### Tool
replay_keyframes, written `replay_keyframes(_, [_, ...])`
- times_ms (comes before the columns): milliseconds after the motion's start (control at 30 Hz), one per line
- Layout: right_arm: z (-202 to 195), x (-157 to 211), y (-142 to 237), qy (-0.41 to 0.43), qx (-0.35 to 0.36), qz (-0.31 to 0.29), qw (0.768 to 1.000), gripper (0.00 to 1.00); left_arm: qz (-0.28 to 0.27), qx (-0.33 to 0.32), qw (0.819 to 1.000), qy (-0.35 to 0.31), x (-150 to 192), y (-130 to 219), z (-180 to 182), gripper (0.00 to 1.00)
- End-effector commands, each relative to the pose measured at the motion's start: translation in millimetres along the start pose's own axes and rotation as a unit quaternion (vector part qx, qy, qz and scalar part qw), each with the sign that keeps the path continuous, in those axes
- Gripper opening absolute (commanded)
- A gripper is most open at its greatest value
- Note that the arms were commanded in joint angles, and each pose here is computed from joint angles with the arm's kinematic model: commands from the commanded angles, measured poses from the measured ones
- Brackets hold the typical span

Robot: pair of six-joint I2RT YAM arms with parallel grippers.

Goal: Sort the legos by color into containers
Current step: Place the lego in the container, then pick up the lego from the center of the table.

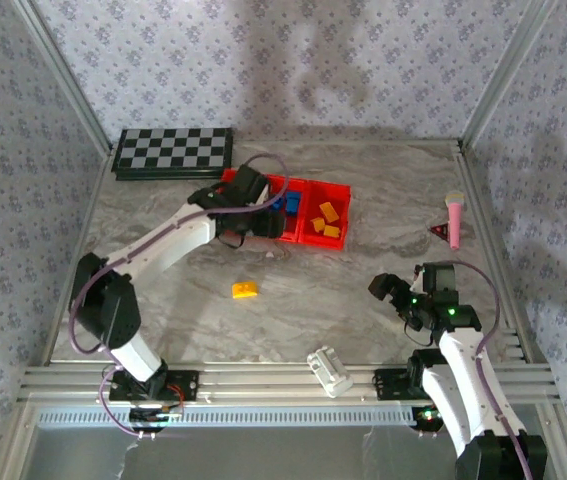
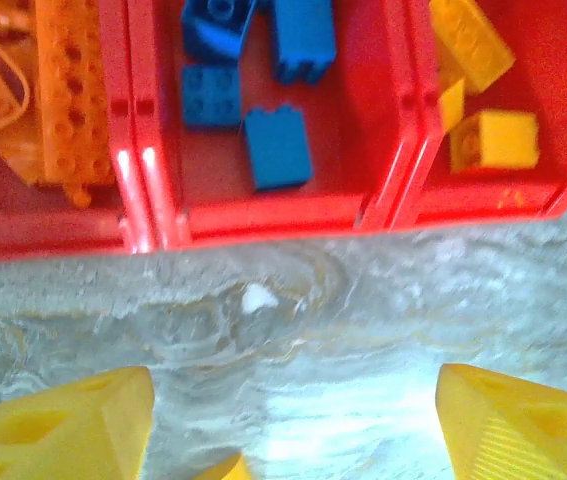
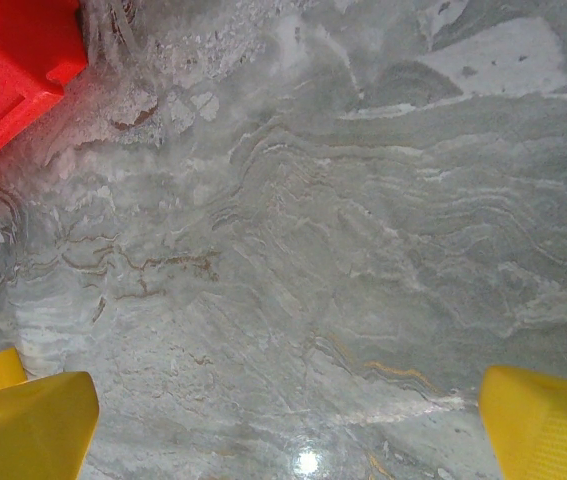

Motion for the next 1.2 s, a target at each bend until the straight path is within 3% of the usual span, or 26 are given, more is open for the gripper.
replay_keyframes(0, [3.0, -5.8, 4.3, 0.010, 0.000, -0.008, 1.000, 1.00, 0.014, 0.018, 0.998, -0.052, 27.6, 1.7, 6.4, 0.78])
replay_keyframes(33, [2.8, -5.6, 4.2, 0.009, 0.000, -0.008, 1.000, 1.00, 0.019, 0.027, 0.997, -0.072, 36.9, 2.5, 8.4, 0.81])
replay_keyframes(67, [2.8, -5.6, 4.0, 0.010, 0.000, -0.007, 1.000, 1.00, 0.020, 0.034, 0.995, -0.097, 43.9, 3.9, 8.7, 0.97])
replay_keyframes(100, [4.8, -9.3, 3.3, 0.013, -0.004, -0.015, 1.000, 1.00, 0.013, 0.037, 0.991, -0.127, 50.2, 5.2, 8.8, 1.00])
replay_keyframes(233, [5.1, -11.8, -0.3, 0.015, -0.006, -0.016, 1.000, 0.99, 0.018, 0.057, 0.976, -0.209, 67.5, 6.4, -5.3, 1.00])
replay_keyframes(300, [6.3, -12.4, -1.9, 0.016, -0.009, -0.014, 1.000, 1.00, 0.016, 0.011, 0.965, -0.261, 71.5, -0.5, -6.4, 1.00])
replay_keyframes(367, [7.9, -13.2, -2.1, 0.017, -0.012, -0.014, 1.000, 1.00, 0.026, -0.015, 0.937, -0.348, 86.3, -9.8, -9.5, 1.00])
replay_keyframes(433, [8.4, -14.8, -1.3, 0.017, -0.012, -0.017, 1.000, 1.00, 0.033, -0.033, 0.893, -0.447, 106.9, -21.2, -8.2, 1.00])
replay_keyframes(467, [8.3, -15.3, -1.1, 0.029, -0.011, -0.018, 0.999, 1.00, 0.032, -0.045, 0.881, -0.470, 111.8, -24.4, -5.0, 1.00])
replay_keyframes(533, [7.1, -15.6, -2.1, 0.039, -0.008, -0.018, 0.999, 1.00, 0.056, -0.043, 0.867, -0.493, 121.6, -27.8, 0.6, 1.00])
replay_keyframes(667, [3.5, -9.4, -8.3, 0.043, -0.011, -0.005, 0.999, 1.00, 0.099, -0.007, 0.858, -0.503, 134.3, -23.3, 4.1, 1.00])
replay_keyframes(833, [0.4, -3.2, -13.3, 0.042, -0.015, 0.006, 0.999, 1.00, 0.162, 0.037, 0.804, -0.571, 161.8, -1.5, 25.7, 1.00])
replay_keyframes(900, [0.8, -3.8, -13.4, 0.044, -0.017, 0.004, 0.999, 1.00, 0.173, 0.047, 0.799, -0.574, 162.4, 4.3, 35.7, 1.00])
replay_keyframes(1100, [1.3, -6.1, -13.7, 0.043, -0.019, 0.002, 0.999, 1.00, 0.175, 0.067, 0.822, -0.538, 145.3, 4.2, 55.2, 0.98])
replay_keyframes(1167, [2.0, -6.8, -13.5, 0.044, -0.020, 0.002, 0.999, 1.00, 0.186, 0.064, 0.821, -0.535, 143.4, -1.4, 60.7, 0.96])
Point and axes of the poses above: each hand's point on the last joint's axis, 136 mm out from that joint toward the fingers, its own y axis back along the fingers, its own z axis along the line the jaws close on, x = y × z, the point moved 2 cm from there along y, back along the fingers, and after that the axes turned 8 degrees about y, right-handed, at the moved point
